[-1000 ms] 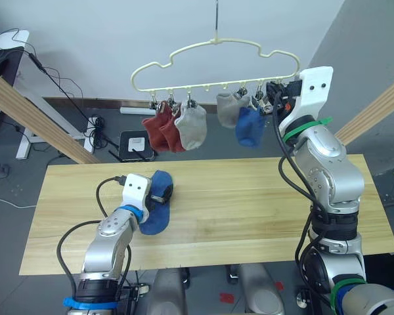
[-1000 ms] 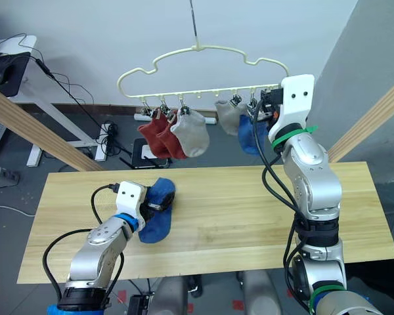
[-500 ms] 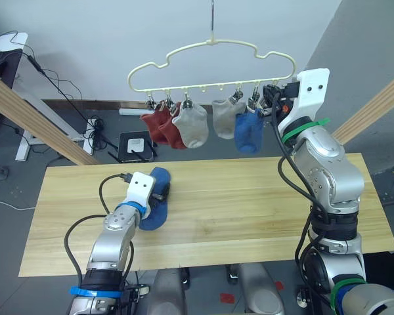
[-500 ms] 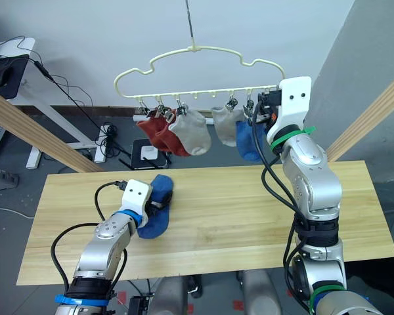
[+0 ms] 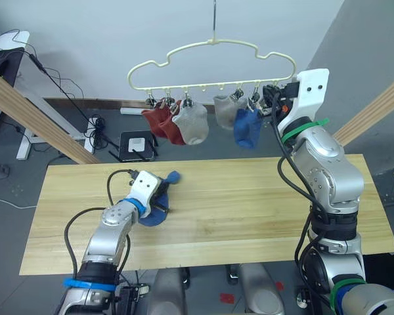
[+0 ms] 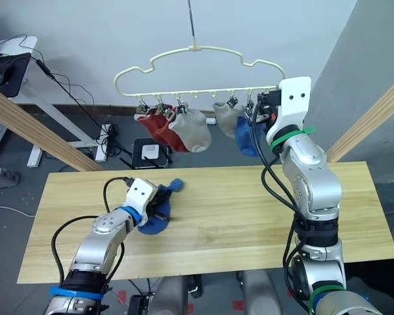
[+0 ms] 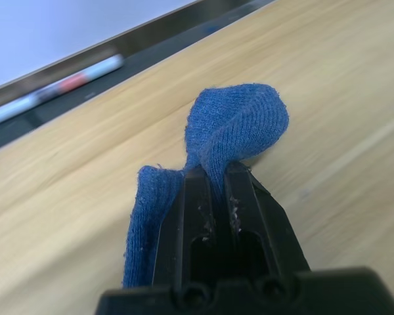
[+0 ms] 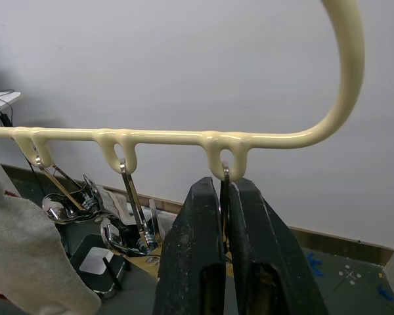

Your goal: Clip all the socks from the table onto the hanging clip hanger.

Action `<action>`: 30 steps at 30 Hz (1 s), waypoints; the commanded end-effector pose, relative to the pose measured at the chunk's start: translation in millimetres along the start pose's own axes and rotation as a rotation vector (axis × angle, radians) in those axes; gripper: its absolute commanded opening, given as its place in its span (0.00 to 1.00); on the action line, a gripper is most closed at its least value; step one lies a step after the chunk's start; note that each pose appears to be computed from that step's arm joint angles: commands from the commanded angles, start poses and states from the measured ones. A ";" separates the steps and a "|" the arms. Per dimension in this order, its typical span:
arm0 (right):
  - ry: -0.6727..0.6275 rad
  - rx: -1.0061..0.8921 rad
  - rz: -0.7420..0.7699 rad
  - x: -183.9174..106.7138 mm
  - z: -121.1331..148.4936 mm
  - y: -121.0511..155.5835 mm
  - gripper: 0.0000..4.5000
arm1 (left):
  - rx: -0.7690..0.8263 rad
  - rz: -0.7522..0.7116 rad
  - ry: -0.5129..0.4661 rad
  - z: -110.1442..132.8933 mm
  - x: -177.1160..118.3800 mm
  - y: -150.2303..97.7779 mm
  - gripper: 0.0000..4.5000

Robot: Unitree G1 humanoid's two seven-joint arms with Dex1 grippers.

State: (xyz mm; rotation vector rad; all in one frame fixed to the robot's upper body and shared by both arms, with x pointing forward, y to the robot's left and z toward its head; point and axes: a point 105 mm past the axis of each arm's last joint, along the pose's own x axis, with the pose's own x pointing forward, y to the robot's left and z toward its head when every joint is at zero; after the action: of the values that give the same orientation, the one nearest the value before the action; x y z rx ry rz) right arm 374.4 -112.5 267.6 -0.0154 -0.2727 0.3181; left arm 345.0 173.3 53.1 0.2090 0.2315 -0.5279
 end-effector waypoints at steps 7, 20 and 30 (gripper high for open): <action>-0.060 -0.014 0.005 -1.0 16.5 0.3 0.00 | -0.012 -0.432 -0.254 80.6 8.5 -61.7 0.01; -0.075 -0.018 0.010 0.9 23.2 1.5 0.00 | -0.074 -0.636 -0.491 169.5 25.6 -145.9 0.01; -0.082 -0.017 0.022 1.8 26.2 4.8 0.00 | -0.130 -0.494 -0.577 205.5 70.8 -161.2 0.01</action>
State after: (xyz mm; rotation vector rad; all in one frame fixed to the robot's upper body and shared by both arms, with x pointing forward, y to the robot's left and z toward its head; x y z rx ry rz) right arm 375.0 -111.5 277.0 -0.0220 -0.2937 0.3201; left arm 355.1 -42.0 196.8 -0.1317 -0.2022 -1.0385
